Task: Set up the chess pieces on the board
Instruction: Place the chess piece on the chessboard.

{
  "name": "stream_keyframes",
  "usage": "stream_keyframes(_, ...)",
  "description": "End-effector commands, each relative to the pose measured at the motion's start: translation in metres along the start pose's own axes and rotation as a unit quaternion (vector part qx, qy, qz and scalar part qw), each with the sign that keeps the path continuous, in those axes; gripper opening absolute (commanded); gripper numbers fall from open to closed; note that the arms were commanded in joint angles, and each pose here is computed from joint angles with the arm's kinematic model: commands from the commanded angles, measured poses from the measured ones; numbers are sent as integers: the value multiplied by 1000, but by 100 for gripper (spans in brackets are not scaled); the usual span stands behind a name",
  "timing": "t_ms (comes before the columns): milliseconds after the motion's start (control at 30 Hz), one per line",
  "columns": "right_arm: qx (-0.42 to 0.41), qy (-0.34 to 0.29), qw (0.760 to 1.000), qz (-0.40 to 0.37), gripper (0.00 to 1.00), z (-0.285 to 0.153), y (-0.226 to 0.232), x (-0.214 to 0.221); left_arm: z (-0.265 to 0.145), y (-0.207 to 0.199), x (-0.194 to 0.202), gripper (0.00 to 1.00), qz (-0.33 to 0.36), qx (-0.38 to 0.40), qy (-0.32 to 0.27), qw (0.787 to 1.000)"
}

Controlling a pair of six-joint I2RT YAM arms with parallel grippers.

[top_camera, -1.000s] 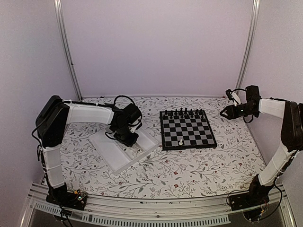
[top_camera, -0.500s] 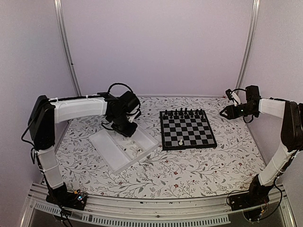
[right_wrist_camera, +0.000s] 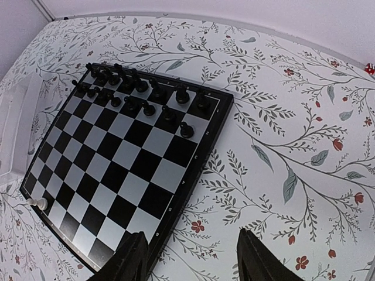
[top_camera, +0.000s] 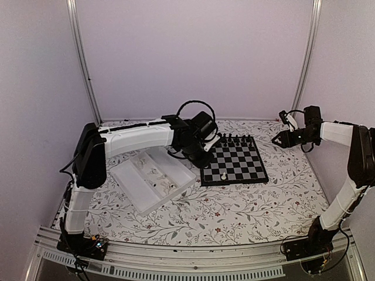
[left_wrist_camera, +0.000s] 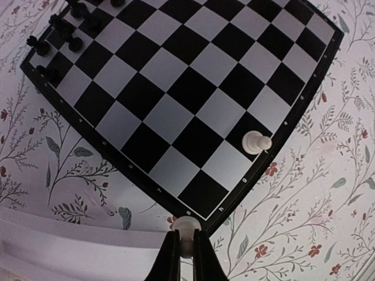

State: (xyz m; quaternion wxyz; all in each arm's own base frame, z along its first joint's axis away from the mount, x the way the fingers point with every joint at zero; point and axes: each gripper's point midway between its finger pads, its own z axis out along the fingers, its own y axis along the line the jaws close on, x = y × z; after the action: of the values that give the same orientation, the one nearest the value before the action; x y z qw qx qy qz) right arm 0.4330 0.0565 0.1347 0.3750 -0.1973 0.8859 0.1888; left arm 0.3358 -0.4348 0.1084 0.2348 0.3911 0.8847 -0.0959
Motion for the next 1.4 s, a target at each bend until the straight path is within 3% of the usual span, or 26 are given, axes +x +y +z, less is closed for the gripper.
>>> stream_keyframes(0, 0, -3, 1000, -8, 55, -1, 0, -2, 14, -3, -3, 2, 20, 1, 14, 1000)
stream_keyframes(500, -5, 6, 1000, -4, 56, 4, -1, 3, 57, -1, 2, 2, 21, 2, 36, 999)
stream_keyframes(1367, -8, 15, 1000, 0, 56, 9, -3, 8, 74, 5, 5, 8, 10, 14, 44, 999)
